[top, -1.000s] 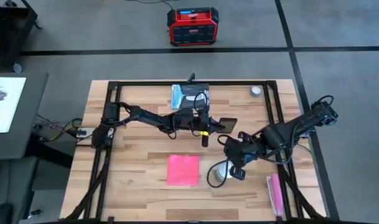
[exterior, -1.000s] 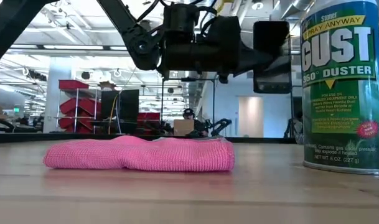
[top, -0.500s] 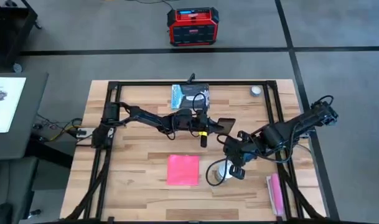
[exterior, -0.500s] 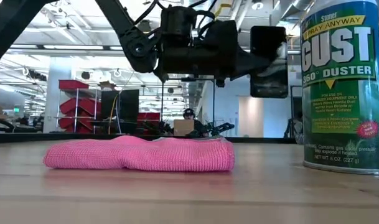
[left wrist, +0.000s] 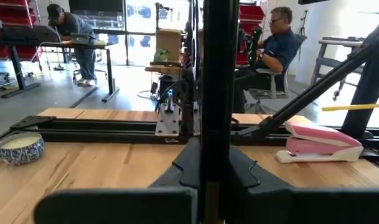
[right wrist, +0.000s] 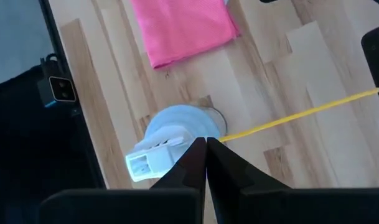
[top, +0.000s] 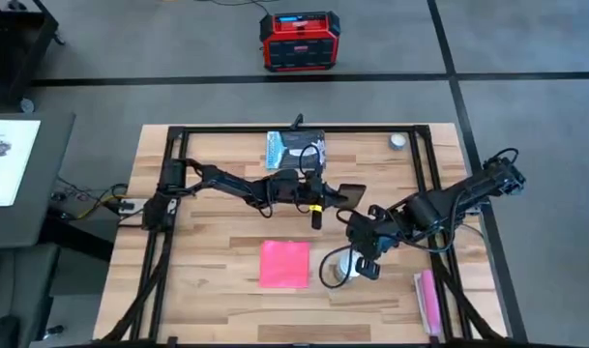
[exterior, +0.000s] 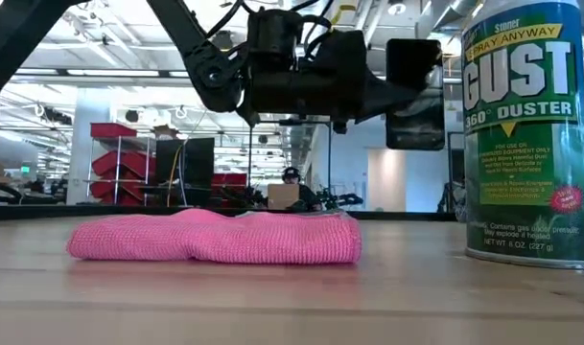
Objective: Apply microfiber cloth
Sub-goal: Spray the front of the cellphone using the spray bottle
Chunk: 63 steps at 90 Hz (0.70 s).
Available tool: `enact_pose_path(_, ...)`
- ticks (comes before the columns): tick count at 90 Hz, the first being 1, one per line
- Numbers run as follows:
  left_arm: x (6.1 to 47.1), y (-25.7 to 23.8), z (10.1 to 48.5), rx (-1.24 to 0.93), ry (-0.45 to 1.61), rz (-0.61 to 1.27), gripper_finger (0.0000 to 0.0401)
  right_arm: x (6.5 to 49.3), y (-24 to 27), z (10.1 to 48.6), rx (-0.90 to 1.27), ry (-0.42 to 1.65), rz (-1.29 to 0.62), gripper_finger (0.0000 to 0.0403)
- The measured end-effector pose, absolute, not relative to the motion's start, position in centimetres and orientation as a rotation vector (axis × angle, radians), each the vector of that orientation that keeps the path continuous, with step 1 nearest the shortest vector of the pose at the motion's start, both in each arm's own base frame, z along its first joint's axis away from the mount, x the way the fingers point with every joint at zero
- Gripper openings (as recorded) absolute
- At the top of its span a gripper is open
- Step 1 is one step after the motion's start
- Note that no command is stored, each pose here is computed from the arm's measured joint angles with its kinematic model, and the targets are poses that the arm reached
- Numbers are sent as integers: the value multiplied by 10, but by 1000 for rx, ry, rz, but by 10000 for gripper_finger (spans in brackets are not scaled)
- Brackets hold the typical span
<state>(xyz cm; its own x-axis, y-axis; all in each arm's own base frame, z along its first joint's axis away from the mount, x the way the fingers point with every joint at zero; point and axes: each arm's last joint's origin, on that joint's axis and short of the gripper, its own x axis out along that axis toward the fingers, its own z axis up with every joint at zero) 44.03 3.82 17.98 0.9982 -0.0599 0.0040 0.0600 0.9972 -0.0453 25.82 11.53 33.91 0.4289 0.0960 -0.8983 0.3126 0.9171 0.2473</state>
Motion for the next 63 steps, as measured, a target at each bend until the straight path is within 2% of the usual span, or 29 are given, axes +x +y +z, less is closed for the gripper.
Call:
enact_pose_path(44,438,36,175,-50,13,-50,2,265,113,326,393,1215,-175,0)
enact_pose_path(63,418,34,183,-44,14,31,2,264,111,328,395,1208,-183,0)
